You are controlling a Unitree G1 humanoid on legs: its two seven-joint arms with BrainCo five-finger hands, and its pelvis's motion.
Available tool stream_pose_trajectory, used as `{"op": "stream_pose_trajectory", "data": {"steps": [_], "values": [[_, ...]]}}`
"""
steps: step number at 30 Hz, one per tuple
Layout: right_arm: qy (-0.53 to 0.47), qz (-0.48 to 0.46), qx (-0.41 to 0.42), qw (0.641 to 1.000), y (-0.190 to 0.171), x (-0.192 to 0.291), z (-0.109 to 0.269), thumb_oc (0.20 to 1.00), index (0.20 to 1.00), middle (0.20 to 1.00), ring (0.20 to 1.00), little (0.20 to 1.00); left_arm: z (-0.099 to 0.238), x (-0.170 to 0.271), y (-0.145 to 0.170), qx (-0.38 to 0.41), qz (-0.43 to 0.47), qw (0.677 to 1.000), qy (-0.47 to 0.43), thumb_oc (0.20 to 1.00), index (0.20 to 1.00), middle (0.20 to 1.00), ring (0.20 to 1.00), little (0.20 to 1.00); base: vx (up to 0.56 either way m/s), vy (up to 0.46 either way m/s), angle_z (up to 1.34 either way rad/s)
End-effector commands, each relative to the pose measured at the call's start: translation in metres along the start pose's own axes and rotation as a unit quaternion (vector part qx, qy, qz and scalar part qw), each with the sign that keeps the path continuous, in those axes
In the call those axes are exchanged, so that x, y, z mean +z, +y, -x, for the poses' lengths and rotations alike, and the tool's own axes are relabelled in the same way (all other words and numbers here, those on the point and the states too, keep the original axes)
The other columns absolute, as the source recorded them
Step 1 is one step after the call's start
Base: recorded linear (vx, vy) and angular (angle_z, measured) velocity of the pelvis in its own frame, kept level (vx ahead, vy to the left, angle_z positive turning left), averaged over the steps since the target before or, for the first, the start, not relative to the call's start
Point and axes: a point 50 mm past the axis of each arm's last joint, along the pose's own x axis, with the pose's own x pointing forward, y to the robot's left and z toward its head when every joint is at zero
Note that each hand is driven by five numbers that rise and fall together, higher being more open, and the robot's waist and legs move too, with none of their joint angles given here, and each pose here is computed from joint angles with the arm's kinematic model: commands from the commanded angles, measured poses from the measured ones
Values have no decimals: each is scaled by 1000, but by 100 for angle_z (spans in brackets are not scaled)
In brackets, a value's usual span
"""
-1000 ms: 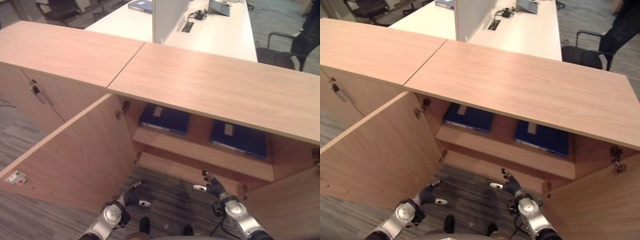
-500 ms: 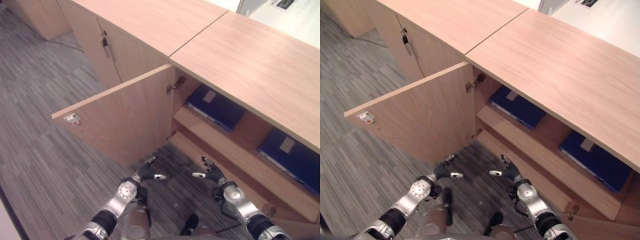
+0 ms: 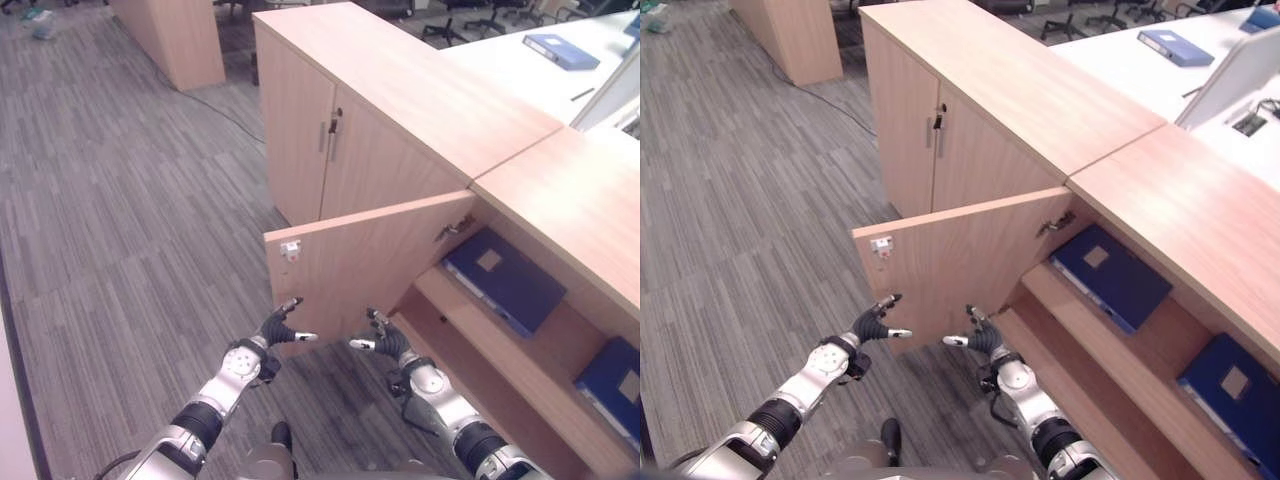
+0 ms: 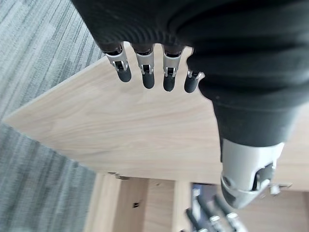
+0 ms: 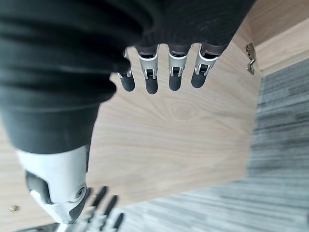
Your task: Put the empty folder in the office cabinet
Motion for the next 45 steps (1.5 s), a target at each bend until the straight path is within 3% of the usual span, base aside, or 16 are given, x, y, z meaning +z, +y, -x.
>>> {"op": "stream_pose_trajectory", "data": {"steps": [1, 19, 20, 23, 24, 25, 40, 45], "values": [[-29, -5, -28, 999, -18, 8, 3, 1000, 1000, 1000, 1000, 1000, -5, 21, -7, -15, 3, 998, -56, 1000, 1000, 1000, 1000, 1000, 105, -9, 110], [25, -25, -38, 999, -15, -27, 19, 1000, 1000, 1000, 1000, 1000, 3, 29, -4, 9, 47, 994, -95, 1000, 1000, 1000, 1000, 1000, 24, -36, 15], [35, -39, -54, 997, -32, -35, 27, 1000, 1000, 1000, 1000, 1000, 73, -111, 43, 156, 228, 944, 183, 1000, 1000, 1000, 1000, 1000, -2, -3, -5], [44, -49, -80, 995, -37, -44, 37, 1000, 1000, 1000, 1000, 1000, 75, -94, 33, 186, 246, 945, 111, 1000, 1000, 1000, 1000, 1000, 9, -7, -34], [62, -50, -82, 993, -47, -54, 43, 1000, 1000, 1000, 1000, 1000, 110, -139, 42, 195, 270, 920, 209, 1000, 1000, 1000, 1000, 1000, 20, 1, 37], [52, -57, -90, 993, -45, -51, 41, 1000, 1000, 1000, 1000, 1000, 101, -130, 50, 234, 282, 913, 180, 1000, 1000, 1000, 1000, 1000, 27, -6, 51], [164, -77, -139, 974, -54, -99, 62, 1000, 1000, 1000, 1000, 1000, 124, -169, -1, 226, 290, 874, 319, 1000, 1000, 1000, 1000, 1000, 4, -13, 0], [168, -78, -132, 974, -50, -100, 61, 1000, 1000, 1000, 1000, 1000, 118, -164, -4, 223, 292, 877, 309, 1000, 1000, 1000, 1000, 1000, 2, -8, -3]]}}
